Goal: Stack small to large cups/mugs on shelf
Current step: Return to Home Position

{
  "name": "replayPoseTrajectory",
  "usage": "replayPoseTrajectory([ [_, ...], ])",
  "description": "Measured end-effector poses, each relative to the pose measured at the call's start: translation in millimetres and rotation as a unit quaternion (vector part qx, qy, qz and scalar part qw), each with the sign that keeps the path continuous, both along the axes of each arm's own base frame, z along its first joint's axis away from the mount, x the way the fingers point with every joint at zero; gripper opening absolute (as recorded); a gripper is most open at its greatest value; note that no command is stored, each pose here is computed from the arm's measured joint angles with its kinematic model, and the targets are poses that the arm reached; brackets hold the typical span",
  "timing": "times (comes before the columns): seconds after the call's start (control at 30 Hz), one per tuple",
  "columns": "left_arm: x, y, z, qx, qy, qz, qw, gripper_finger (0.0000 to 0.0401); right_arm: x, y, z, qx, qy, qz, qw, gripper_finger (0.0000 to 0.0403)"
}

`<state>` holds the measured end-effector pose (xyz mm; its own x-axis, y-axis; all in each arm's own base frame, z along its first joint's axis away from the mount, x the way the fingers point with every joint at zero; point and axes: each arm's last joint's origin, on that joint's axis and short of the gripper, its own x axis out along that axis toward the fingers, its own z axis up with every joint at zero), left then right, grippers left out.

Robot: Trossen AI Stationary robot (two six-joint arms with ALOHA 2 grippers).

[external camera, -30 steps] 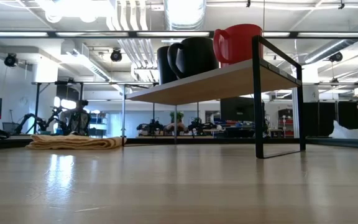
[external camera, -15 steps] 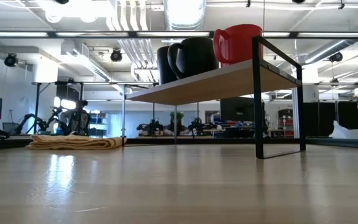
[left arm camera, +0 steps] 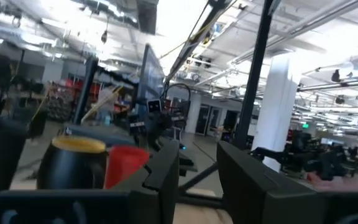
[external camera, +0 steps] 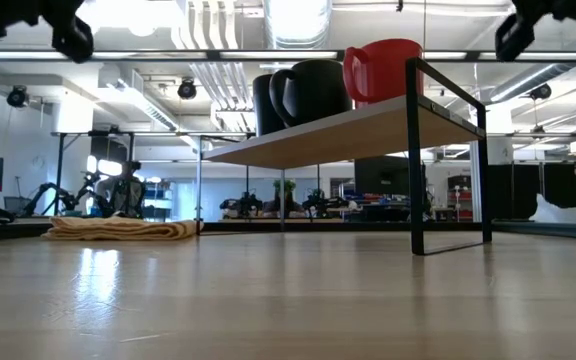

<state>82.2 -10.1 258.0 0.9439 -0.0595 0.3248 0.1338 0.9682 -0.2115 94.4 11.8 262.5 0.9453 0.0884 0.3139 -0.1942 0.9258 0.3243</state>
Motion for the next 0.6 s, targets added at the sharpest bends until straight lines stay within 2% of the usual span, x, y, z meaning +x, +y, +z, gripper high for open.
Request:
replayPoseTrajectory([
  [0.27, -1.9, 0.3, -23.4, -0.021, 0.049, -0.008, 0.999, 0.0095, -15.3, -3.2, -27.8, 0.01, -0.027, -0.018, 0.999, 0.0063],
  [0.47, 1.4, -0.1, -42.8, -0.057, 0.143, -0.014, 0.988, 0.0095, -9.4, -5.7, -42.0, 0.029, 0.037, -0.07, 0.996, 0.0063],
  [0.6, 1.6, 0.2, -49.5, -0.067, 0.176, -0.008, 0.982, 0.0095, -9.1, -6.7, -48.4, 0.031, 0.061, -0.087, 0.994, 0.0063],
])
